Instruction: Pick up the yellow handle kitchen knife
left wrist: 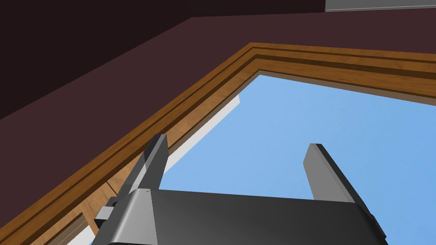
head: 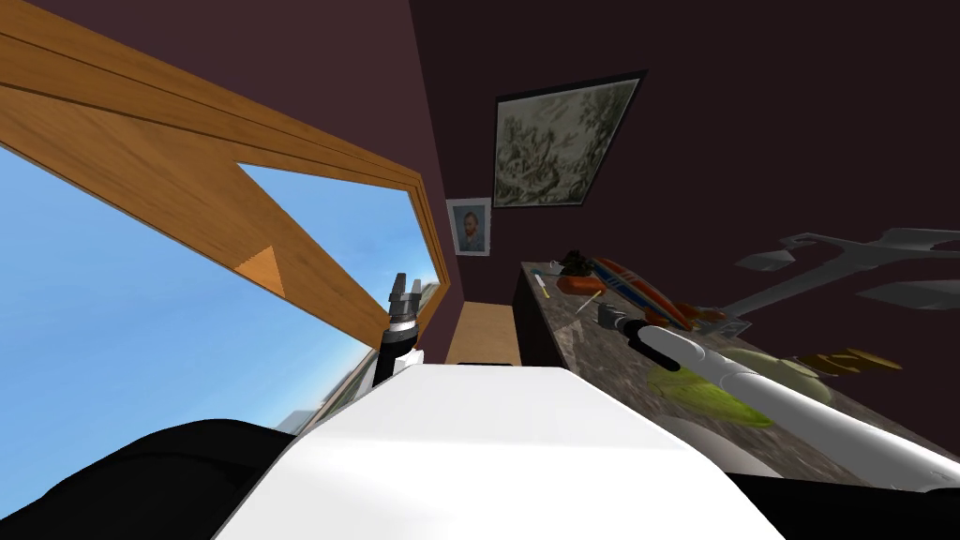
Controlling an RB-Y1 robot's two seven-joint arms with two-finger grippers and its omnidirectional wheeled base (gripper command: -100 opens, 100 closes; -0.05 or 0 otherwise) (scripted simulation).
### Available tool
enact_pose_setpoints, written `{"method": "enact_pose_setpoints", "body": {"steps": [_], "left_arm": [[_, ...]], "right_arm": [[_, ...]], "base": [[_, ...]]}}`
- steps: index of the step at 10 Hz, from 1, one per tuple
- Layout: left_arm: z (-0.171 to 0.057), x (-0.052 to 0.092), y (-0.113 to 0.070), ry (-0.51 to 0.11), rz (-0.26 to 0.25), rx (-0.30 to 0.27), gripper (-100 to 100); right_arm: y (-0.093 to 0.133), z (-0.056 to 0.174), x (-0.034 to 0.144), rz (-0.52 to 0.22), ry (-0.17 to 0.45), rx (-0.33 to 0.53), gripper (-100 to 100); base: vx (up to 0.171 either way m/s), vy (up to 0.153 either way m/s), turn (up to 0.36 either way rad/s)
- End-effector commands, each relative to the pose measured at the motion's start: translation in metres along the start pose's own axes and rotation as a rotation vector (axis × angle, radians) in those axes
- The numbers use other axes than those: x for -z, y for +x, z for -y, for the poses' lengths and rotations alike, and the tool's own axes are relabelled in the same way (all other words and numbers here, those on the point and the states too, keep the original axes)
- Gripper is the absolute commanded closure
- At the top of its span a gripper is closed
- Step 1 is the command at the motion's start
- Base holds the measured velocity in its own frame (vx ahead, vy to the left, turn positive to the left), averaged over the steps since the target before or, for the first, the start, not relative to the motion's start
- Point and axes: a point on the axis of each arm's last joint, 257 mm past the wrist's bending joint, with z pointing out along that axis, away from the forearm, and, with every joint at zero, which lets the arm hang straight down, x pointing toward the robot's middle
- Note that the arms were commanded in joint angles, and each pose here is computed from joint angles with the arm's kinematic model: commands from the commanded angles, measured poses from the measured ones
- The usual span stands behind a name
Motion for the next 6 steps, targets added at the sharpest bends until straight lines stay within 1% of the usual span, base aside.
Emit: {"method": "enact_pose_setpoints", "body": {"steps": [1,2,3,4,5,6], "left_arm": [[0.000,0.000,0.000,0.000,0.000,0.000,0],[0.000,0.000,0.000,0.000,0.000,0.000,0],[0.000,0.000,0.000,0.000,0.000,0.000,0],[0.000,0.000,0.000,0.000,0.000,0.000,0],[0.000,0.000,0.000,0.000,0.000,0.000,0],[0.000,0.000,0.000,0.000,0.000,0.000,0]], "right_arm": [[0.004,-0.002,0.000,-0.011,-0.003,-0.006,-100],[0.007,-0.004,0.000,-0.022,-0.006,0.010,-100],[0.007,-0.004,0.000,-0.022,-0.005,-0.012,-100],[0.011,-0.006,0.001,-0.032,-0.007,0.004,-100],[0.011,-0.006,0.001,-0.032,-0.007,-0.017,-100],[0.014,-0.008,0.001,-0.042,-0.008,-0.011,-100]], "base": [[-0.009,-0.007,0.067],[-0.018,-0.015,0.113],[-0.017,-0.015,0.036],[-0.015,-0.012,0.055],[-0.011,-0.009,0.031],[-0.013,-0.007,0.059]]}}
